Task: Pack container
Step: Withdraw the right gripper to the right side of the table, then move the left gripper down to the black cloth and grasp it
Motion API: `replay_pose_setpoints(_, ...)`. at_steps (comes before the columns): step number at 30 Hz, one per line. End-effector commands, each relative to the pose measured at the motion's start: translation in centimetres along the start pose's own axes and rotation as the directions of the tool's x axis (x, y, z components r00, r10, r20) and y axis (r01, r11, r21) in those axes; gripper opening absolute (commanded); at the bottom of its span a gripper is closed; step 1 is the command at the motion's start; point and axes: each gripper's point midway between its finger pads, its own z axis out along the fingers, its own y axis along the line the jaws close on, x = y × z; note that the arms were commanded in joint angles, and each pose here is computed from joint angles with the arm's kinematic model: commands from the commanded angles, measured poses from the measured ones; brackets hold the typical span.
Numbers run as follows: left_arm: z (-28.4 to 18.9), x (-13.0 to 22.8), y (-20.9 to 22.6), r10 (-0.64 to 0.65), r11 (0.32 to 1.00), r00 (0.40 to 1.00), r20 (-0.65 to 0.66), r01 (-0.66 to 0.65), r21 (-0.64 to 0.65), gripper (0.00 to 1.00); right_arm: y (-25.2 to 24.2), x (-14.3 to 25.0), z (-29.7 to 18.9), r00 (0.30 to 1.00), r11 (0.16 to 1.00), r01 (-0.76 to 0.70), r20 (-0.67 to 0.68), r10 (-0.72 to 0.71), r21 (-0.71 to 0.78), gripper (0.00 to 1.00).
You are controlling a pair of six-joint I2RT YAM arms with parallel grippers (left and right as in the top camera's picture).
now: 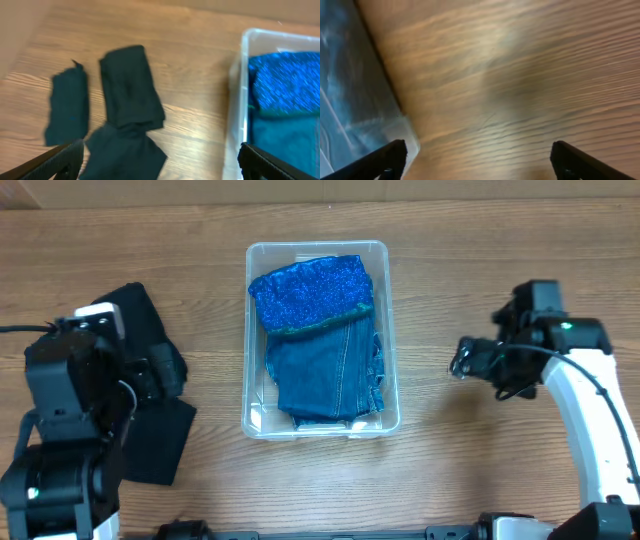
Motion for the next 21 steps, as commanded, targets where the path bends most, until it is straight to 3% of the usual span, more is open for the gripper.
replay_pose_setpoints(1, -1.0, -0.1, 1.3, -0.111, 0.991, 0.994, 0.015, 0.112, -0.071, 1.0, -0.9, -0.9, -0.9, 0.998, 0.998, -0.046, 0.038, 0.045, 0.036, 1.0)
replay_pose_setpoints(4, -1.2, 0.9, 2.1, -0.233, 0.966, 0.972, -0.001, 0.232, -0.112, 1.0, -0.9, -0.9, -0.9, 0.998, 0.998, -0.046, 0.038, 0.045, 0.036, 1.0)
replay_pose_setpoints(8, -1.4, 1.1, 3.7, -0.273, 0.952, 0.962, 0.0, 0.27, -0.145, 1.0, -0.9, -0.9, -0.9, 0.998, 0.998, -0.046, 0.037, 0.045, 0.036, 1.0)
replay_pose_setpoints(13, -0.3, 1.4, 4.1, -0.277, 0.961, 0.958, -0.072, 0.277, -0.016, 1.0, -0.9, -0.9, -0.9, 0.998, 0.998, -0.046, 0.037, 0.045, 0.036, 1.0)
replay_pose_setpoints(15, 0.4, 0.7, 3.8, -0.313, 0.943, 0.946, -0.09, 0.321, 0.092, 1.0, -0.9, -0.9, -0.9, 0.998, 0.998, -0.046, 0.036, 0.045, 0.036, 1.0)
replay_pose_setpoints(18, 0.6, -2.0, 0.0, -0.253, 0.859, 0.965, -0.076, 0.26, 0.441, 1.0, -0.9, -0.8, -0.9, 0.998, 0.998, -0.046, 0.034, 0.045, 0.037, 1.0)
replay_pose_setpoints(21, 1.1, -3.6, -1.6, -0.226, 0.773, 0.969, -0.094, 0.238, 0.588, 1.0, -0.9, -0.8, -0.9, 0.998, 0.998, -0.046, 0.033, 0.045, 0.037, 1.0)
